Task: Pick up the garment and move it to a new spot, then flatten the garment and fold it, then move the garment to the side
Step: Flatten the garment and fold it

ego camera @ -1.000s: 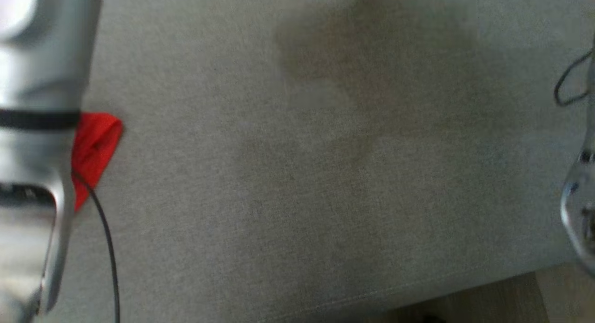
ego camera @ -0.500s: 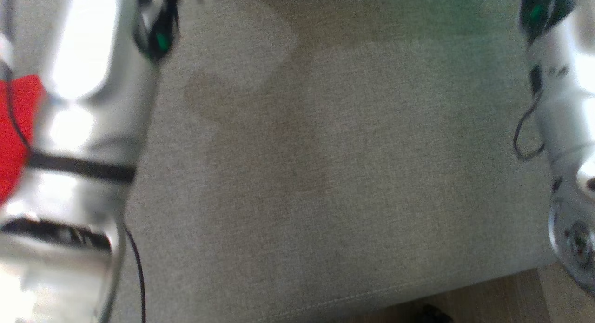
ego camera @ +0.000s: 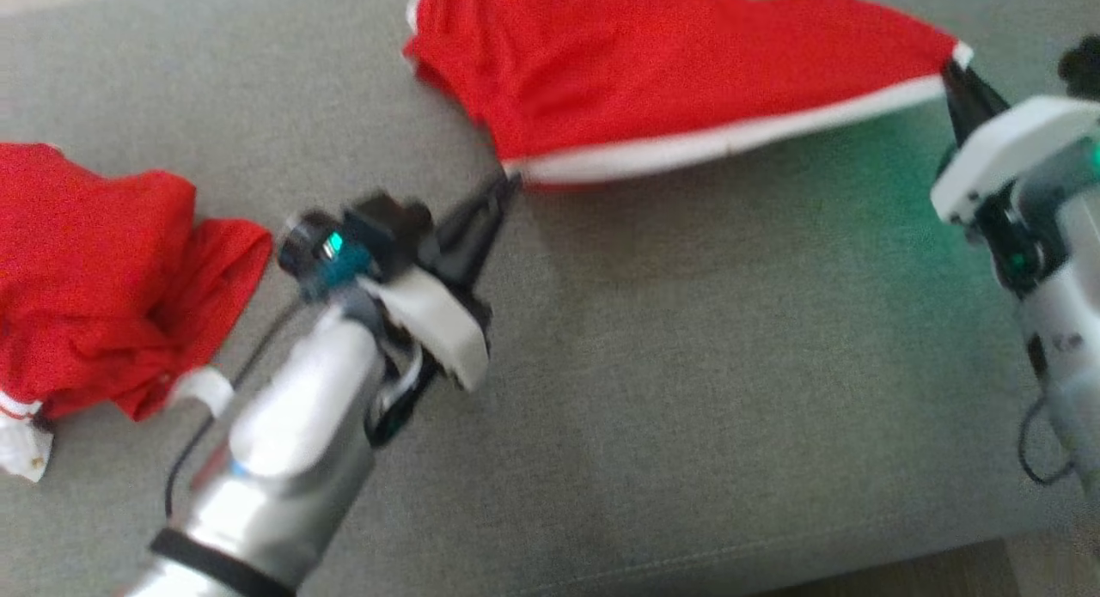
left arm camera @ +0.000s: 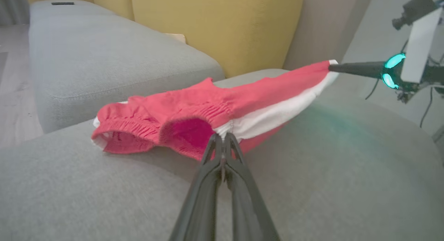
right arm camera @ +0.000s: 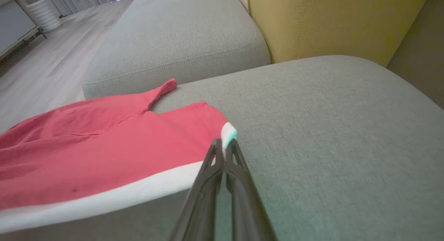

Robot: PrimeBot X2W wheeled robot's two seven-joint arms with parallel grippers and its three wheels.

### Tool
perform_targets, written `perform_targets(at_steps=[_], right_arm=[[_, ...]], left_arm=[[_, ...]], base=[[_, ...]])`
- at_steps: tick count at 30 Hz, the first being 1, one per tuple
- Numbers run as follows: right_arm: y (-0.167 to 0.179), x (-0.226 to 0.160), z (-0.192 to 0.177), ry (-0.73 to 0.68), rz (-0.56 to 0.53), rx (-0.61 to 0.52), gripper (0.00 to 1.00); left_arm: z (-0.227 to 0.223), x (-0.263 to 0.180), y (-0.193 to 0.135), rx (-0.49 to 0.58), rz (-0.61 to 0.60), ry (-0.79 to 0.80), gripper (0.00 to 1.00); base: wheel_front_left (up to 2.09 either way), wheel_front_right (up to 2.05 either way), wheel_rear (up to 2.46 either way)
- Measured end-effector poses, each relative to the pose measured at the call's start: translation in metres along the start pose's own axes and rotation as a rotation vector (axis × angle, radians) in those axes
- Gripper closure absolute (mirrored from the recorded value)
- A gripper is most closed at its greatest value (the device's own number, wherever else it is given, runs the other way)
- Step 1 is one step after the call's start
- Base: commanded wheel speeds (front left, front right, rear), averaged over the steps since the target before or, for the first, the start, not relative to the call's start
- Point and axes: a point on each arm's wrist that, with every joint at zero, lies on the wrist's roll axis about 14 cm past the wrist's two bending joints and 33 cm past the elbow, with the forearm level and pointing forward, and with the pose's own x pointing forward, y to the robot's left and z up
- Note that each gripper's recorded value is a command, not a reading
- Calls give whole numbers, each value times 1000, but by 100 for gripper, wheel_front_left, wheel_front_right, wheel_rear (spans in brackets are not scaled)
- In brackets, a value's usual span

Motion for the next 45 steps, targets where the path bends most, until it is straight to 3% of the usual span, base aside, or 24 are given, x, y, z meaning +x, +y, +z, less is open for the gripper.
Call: perform_targets(at_steps=[15,23,27,35,45], right_arm=[[-25,-86,-32,113,41,8,100],[-35,-152,-78,253,57,56,100],[-43,-174,-75,240,46,84,100],[-36,-165,-45,193,18,39,100],[-13,-107,-2,185,21,-83,100]], left_arm=[[-3,-57,-72,-38,-76,-6,100],[-3,-94,-108,-54,-113,-12,100],[4,-103,-123,-62,-130,-30,100],[9,-96,-110,-82,-91,-44,100],[26,-67,-73,-80,-37,-90,100]], base=[[0,0,0],[0,0,0],[0,0,0],[0,0,0],[0,0,0]])
